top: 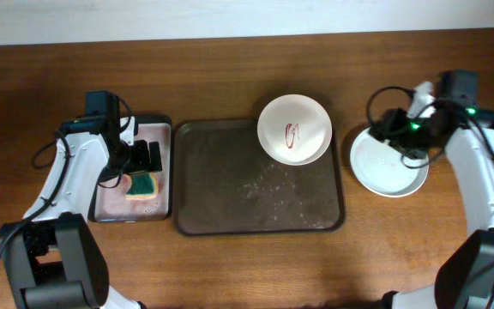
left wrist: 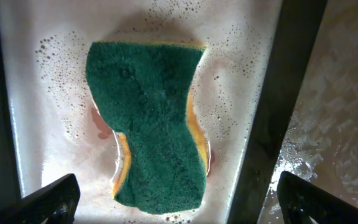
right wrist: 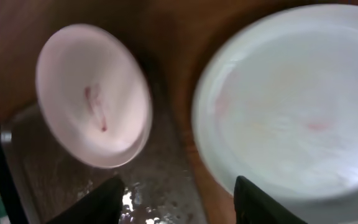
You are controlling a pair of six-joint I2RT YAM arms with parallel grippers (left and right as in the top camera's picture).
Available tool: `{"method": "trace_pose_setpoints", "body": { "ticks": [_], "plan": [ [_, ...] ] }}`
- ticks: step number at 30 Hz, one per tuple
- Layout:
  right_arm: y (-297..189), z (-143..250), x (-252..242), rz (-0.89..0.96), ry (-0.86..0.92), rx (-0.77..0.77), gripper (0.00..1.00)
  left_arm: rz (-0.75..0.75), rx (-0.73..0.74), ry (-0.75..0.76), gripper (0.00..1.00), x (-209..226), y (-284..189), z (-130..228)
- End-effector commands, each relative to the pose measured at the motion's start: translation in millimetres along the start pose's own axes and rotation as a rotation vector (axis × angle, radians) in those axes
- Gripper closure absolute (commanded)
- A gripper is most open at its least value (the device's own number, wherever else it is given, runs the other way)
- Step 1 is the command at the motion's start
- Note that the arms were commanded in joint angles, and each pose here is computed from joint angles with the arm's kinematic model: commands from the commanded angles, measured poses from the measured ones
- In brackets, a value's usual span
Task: Clean dirty plates on tray and stack at the side
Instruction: 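Reach the right gripper to the back plate and drag it to tray center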
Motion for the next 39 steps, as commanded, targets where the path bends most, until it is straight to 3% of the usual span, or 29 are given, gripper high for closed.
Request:
{"method": "trace_pose_setpoints", "body": {
  "ticks": [1,4,6,12,18,20,26,30,31,33,39],
  "plan": [
    [23.0,6.3,27.5,0.001,-0.124,0.034,0.42,0.014,-0.026,0.000,0.00,-2.1,-7.7,-5.0],
    [46.6,19.6,39.9,0.011,-0.157,0.097,0.45,0.014,-0.026,0.001,0.00,-2.1,-7.7,-5.0],
    [67.2,30.8,42.8,0.032,-0.132,0.153,0.55,0.014,-0.027,0.001,0.00,-2.1,-7.7,-5.1],
    [120.1,46.1,46.3,0.050,-0.055,0.231,0.58,0.014,-0.026,0.001,0.00,-2.1,-7.7,-5.0],
    [144.5,55.3,50.9,0.052,-0.070,0.258,0.68,0.014,-0.026,0.001,0.00,-2.1,-7.7,-5.0],
    [145.0,61.7,52.7,0.058,-0.075,0.279,0.78,0.014,-0.026,0.001,0.00,-2.1,-7.7,-5.0],
    [140.9,94.1,58.5,0.098,-0.085,0.392,0.96,0.014,-0.027,0.001,0.00,-2.1,-7.7,-5.1],
    [135.2,122.9,65.2,0.136,-0.088,0.489,0.96,0.014,-0.030,0.001,0.01,-2.2,-7.7,-5.8],
    [134.7,127.2,67.1,0.140,-0.095,0.501,0.92,0.014,-0.029,0.001,0.01,-2.2,-7.7,-5.7],
    [135.0,130.4,69.8,0.140,-0.106,0.507,0.71,0.014,-0.030,0.001,0.01,-2.2,-7.7,-5.8],
    [134.7,99.9,71.8,0.098,-0.124,0.424,0.65,0.015,-0.029,0.001,0.01,-2.3,-7.7,-5.7]
  ]
}}
Point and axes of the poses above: each gripper's point midway between its finger pads, its own y axis out along the fingers, its own x axis along the line the jaws close on, z = x × y, the point moved 2 cm from there along -y, back along the fingers, and after that the axes turned 2 degrees about -y, right-handed, at the moved point
